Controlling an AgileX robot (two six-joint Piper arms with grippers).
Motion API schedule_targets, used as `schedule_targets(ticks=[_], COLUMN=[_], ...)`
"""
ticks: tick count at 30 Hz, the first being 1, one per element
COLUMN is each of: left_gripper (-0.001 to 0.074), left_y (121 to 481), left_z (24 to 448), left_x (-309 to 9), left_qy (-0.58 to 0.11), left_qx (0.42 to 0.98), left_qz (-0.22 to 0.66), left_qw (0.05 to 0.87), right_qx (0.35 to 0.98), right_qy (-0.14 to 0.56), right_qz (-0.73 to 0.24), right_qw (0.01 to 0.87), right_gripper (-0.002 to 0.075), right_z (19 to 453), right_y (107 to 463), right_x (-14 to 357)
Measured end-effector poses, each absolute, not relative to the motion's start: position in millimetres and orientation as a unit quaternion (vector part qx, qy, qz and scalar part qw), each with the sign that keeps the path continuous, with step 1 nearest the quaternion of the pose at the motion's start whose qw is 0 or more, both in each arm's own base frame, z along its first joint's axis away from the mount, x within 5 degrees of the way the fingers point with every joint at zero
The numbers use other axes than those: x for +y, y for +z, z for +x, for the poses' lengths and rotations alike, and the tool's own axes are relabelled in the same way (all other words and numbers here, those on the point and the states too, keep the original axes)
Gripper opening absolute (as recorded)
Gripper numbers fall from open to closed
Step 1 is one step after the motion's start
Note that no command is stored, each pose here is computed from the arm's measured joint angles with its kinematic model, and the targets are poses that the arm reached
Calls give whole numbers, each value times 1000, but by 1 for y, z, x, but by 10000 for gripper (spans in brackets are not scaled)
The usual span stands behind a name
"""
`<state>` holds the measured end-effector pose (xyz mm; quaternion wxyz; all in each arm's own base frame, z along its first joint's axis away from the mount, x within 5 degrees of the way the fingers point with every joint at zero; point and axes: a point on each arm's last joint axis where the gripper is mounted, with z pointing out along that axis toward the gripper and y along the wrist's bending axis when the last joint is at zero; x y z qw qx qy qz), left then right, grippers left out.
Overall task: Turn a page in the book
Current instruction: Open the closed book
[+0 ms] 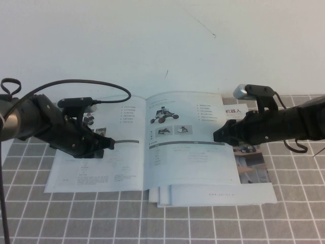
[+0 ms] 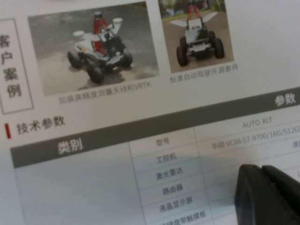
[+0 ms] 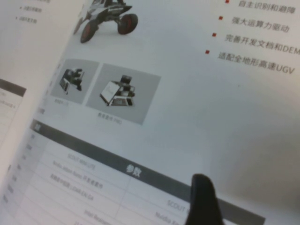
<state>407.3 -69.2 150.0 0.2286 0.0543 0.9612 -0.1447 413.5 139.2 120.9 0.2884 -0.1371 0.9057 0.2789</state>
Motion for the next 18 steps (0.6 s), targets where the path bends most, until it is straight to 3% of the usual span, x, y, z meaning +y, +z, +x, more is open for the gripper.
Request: schedule_targets(ticks=[5,18], left_gripper=[-4,-4], left_y=[150,150], left_z=[408,407], left_x=[-69,-70], left_qy=[-147,-146], left_qx=[961,961], left_qz=[53,61], left_qw=[228,228], right_qx=[906,851], right_qy=[287,414], right_qz=[-120,-110], right_qw=[286,304], right_gripper=[435,437], right_z=[414,415], right_y=[117,126], right_x=[140,154])
